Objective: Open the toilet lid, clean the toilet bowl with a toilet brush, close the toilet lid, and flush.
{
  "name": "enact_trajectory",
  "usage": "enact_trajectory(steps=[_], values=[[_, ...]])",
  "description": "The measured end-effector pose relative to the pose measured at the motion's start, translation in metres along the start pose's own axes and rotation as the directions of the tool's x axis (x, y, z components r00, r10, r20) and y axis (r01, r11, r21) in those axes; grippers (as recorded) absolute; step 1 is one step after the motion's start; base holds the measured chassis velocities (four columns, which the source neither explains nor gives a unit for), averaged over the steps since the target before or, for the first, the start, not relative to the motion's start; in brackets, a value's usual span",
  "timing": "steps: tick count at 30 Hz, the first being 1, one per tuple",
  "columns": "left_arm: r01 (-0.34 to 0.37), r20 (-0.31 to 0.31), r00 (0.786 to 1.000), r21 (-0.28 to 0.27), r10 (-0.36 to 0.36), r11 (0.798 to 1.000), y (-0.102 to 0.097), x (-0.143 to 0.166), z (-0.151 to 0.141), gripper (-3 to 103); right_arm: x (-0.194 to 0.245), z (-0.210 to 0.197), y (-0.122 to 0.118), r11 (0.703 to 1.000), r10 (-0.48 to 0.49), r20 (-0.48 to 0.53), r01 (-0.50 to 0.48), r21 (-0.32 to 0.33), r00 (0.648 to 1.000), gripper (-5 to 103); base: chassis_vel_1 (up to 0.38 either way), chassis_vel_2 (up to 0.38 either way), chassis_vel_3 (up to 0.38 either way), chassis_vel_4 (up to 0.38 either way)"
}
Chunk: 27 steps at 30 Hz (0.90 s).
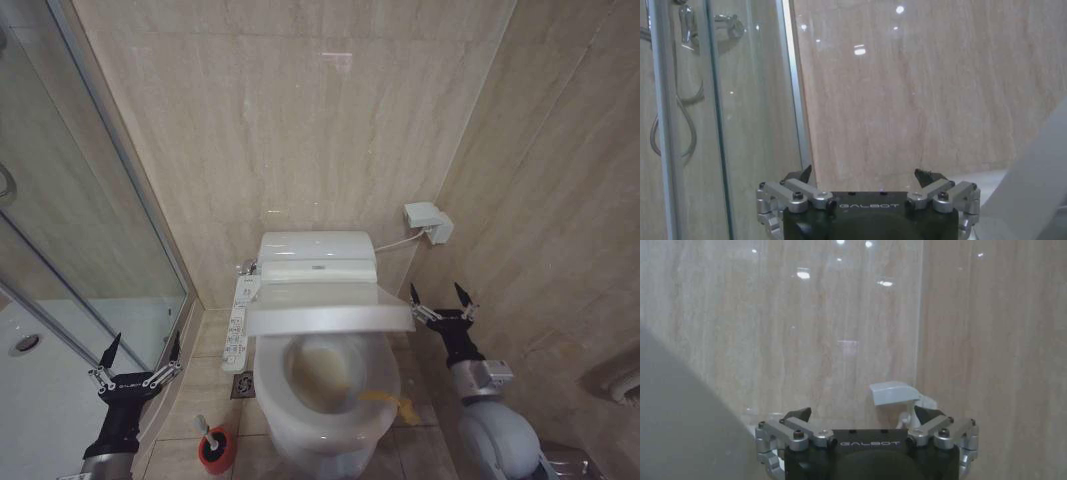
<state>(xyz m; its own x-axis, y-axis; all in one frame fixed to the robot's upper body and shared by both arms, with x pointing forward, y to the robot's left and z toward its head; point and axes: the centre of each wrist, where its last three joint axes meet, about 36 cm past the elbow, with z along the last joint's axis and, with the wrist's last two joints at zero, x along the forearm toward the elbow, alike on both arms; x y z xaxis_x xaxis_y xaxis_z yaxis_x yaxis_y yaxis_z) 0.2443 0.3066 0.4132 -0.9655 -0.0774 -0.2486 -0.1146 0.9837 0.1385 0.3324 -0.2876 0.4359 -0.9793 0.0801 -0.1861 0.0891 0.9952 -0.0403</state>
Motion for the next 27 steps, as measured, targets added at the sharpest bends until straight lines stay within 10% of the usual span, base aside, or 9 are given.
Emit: enact_trajectory(steps=[27], values=[[0.0, 0.0, 1.0, 0.0, 0.0, 1.0, 0.0, 0.0, 0.0, 100, 0.068, -0.051, 0.022, 0.995, 0.021, -0.034, -0.024, -0.092, 0.999, 100, 0.0, 0.0, 0.0, 0.0]])
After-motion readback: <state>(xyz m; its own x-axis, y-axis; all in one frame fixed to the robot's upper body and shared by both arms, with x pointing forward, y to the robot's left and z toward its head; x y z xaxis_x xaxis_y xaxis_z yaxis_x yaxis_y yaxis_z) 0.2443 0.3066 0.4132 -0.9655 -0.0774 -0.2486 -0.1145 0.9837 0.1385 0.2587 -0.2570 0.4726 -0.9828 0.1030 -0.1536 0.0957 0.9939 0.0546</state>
